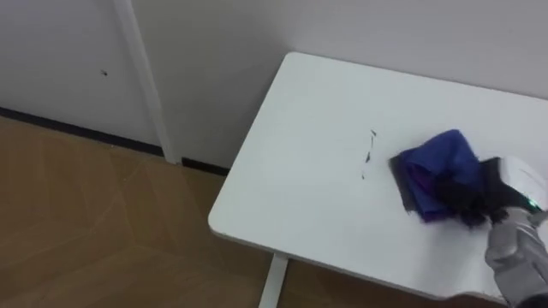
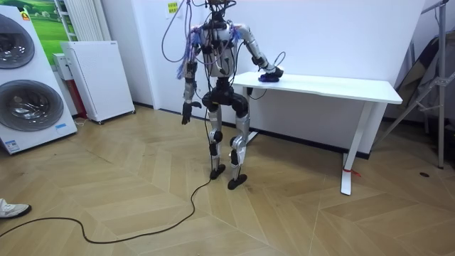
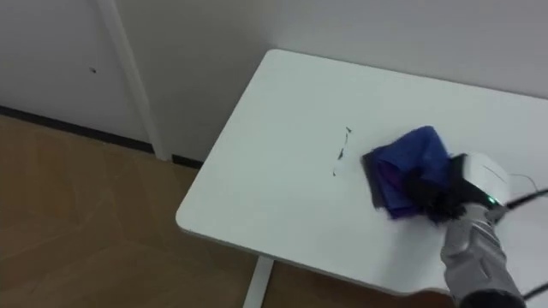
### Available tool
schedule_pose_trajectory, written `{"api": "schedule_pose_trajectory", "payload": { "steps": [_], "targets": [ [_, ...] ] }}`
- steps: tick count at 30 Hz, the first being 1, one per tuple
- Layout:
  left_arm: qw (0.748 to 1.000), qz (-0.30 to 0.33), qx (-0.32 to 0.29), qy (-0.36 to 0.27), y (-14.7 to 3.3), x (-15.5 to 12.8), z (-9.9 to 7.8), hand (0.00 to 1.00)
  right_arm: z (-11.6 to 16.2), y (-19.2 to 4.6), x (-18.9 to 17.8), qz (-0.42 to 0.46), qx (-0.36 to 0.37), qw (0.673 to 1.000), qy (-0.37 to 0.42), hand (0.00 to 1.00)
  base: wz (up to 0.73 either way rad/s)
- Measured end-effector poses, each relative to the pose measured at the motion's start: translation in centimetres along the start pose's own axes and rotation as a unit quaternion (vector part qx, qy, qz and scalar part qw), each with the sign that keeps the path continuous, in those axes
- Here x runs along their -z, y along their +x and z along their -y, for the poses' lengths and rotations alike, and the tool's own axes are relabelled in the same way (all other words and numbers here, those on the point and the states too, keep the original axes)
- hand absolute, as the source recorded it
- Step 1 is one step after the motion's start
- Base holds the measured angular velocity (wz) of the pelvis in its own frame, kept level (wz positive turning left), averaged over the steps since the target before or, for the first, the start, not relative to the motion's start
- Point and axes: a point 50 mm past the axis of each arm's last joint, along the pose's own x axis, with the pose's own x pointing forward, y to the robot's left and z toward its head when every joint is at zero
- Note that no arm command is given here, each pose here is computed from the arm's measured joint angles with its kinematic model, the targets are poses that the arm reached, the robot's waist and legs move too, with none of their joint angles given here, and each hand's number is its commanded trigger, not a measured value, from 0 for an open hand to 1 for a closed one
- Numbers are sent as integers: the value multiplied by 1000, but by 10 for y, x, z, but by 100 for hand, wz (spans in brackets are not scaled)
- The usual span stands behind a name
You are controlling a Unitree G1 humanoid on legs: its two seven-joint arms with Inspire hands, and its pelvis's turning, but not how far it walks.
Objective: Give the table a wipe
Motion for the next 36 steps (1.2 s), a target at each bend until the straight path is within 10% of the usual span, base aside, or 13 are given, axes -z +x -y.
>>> {"api": "schedule_pose_trajectory", "payload": {
  "steps": [17, 36],
  "targets": [
    [997, -50, -46, -31, -8, 43, -18, 0, -30, -67, 120, -193, 34, 971, 139, 100, 25],
    [1000, -28, -2, 11, -4, 21, -1, 0, -7, -8, 41, -85, 11, 994, 73, 100, -22]
  ]
}}
